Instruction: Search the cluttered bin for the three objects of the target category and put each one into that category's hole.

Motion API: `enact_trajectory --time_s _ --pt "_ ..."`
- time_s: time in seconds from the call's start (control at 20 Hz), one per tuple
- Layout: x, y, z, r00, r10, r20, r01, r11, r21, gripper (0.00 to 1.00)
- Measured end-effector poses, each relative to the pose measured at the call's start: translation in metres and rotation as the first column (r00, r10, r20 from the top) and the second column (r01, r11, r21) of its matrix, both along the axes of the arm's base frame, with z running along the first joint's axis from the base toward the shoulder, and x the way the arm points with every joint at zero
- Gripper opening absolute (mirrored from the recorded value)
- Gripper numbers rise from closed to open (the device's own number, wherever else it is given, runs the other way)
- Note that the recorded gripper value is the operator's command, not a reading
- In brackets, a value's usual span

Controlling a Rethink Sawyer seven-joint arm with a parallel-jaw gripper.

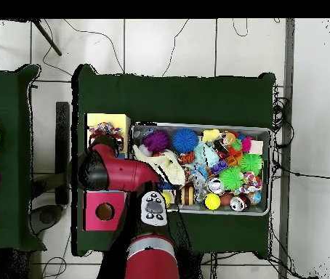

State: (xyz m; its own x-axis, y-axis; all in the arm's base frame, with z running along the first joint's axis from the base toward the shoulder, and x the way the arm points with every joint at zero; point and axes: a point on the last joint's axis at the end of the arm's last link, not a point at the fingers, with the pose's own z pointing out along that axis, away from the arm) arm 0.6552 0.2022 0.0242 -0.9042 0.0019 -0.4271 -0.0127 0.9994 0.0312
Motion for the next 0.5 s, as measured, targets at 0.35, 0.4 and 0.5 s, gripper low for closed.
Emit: enact_trajectory --time_s 0.35,0.4,0.5 --pt "-0.002 0.0042 -0.0008 1.0 0.0 -0.002 0.0 1.0 -0.003 0.0" --pt "-0.0023 0.0047 -0.0007 1.0 0.0 -0.002 0.0 1.0 -0.004 0.0" --pt "-0.0028 0.0059 -0.0005 1.0 -0.002 -0.002 0.002 1.0 -0.007 0.0"
